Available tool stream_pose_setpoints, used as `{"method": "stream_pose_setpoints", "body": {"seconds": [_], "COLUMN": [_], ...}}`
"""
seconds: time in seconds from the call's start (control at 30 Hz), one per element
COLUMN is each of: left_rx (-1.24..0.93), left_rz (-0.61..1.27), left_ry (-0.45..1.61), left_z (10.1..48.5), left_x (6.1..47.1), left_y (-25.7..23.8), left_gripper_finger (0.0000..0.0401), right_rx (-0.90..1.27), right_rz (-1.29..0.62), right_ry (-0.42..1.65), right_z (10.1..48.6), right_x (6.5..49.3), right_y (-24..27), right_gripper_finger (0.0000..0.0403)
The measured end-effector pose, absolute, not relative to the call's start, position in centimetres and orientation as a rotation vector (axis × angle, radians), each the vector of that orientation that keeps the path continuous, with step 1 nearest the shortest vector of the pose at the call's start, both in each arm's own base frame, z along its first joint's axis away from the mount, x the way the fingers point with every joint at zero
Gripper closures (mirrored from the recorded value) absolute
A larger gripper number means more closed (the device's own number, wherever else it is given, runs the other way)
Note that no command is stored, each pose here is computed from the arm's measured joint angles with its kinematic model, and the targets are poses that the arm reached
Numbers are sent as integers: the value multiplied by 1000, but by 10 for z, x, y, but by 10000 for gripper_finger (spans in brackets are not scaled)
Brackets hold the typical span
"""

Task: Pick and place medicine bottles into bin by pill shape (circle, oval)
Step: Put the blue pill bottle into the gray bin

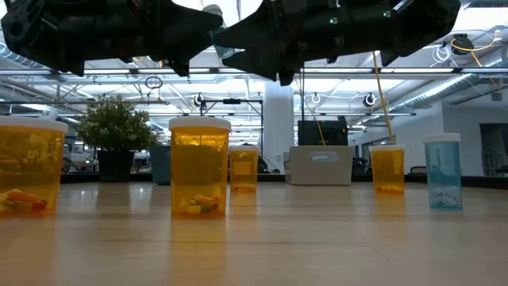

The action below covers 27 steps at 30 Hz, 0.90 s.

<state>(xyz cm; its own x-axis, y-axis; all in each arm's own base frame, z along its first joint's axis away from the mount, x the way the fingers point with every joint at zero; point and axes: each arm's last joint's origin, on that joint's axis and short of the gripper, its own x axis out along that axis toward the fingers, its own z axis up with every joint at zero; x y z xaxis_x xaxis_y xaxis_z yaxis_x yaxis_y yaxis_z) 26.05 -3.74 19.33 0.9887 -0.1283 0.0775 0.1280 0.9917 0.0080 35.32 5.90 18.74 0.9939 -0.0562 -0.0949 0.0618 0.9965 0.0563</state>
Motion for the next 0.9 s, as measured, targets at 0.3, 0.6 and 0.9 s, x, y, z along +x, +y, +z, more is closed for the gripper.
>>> {"method": "stream_pose_setpoints", "body": {"seconds": [0.3, 0.6, 0.9], "left_rx": [9, 9, 3], "left_rz": [-123, -118, -130], "left_ry": [-83, -84, -73], "left_z": [194, 194, 193], "left_x": [260, 260, 260], "left_y": [-37, -38, -41], "left_gripper_finger": [288, 287, 238], "right_rx": [89, 71, 59], "right_rz": [-66, -64, -62], "right_ry": [108, 108, 80], "right_z": [186, 186, 189], "right_x": [354, 354, 354], "right_y": [55, 55, 55], "right_gripper_finger": [260, 312, 298]}}
